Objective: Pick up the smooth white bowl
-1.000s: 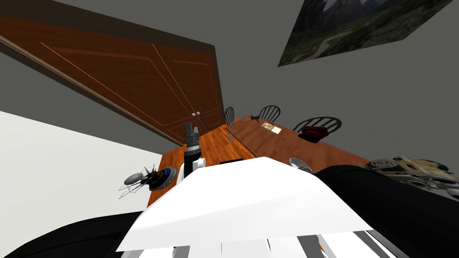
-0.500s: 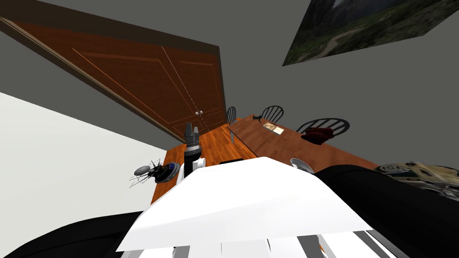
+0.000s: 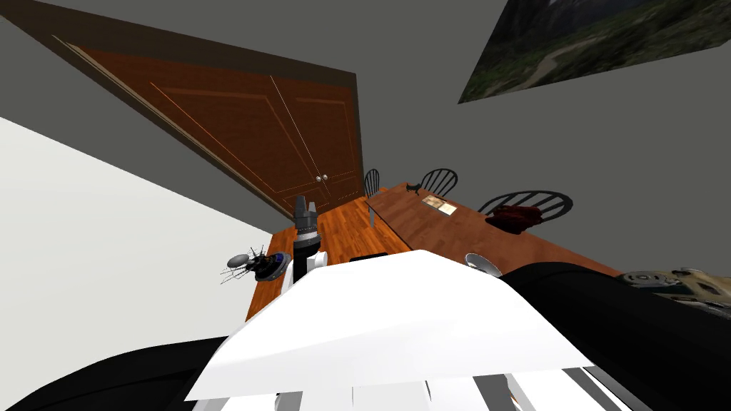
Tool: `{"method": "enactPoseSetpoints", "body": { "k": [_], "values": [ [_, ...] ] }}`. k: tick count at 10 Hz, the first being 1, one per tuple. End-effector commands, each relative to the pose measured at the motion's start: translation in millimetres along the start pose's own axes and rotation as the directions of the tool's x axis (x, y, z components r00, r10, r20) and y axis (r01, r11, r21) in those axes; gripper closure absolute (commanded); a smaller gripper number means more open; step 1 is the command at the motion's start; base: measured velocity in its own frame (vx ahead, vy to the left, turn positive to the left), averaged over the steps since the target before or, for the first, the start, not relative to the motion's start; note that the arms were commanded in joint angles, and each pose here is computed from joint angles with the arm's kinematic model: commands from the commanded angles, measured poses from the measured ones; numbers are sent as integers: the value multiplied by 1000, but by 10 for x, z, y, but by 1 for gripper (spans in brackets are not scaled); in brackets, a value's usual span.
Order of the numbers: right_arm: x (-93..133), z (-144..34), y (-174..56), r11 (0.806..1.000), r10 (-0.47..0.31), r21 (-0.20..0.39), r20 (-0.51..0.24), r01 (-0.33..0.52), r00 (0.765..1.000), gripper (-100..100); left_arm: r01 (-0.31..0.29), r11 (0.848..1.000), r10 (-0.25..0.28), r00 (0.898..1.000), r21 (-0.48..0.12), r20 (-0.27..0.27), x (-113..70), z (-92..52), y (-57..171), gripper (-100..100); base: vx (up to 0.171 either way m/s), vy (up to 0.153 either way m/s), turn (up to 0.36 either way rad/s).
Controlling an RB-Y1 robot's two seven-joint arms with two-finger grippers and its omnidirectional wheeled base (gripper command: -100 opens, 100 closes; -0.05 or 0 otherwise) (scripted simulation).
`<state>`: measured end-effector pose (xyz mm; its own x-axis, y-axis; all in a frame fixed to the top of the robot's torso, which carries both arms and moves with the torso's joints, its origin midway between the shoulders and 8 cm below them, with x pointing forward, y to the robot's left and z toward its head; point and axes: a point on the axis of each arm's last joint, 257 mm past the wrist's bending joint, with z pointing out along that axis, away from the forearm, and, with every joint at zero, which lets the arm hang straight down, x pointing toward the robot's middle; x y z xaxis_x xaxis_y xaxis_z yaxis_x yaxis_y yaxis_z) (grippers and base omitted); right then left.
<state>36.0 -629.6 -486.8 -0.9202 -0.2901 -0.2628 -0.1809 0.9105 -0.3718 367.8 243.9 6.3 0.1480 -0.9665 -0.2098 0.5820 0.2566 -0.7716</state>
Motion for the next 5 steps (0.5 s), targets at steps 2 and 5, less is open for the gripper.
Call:
{"method": "enactPoseSetpoints", "body": {
  "k": [2, 5],
  "values": [
    [-20, 69, -42, 1000, -15, -1, -1, 15, 1000, -100, 0, 1000, 0, 1000, 0, 0, 0, 0, 0, 0, -38, 5, 159],
    [44, 81, 71, 998, 66, -25, 0, -66, 998, -100, 0, 1000, 0, 1000, 0, 0, 0, 0, 0, 0, -57, 16, 43]
  ]
}}
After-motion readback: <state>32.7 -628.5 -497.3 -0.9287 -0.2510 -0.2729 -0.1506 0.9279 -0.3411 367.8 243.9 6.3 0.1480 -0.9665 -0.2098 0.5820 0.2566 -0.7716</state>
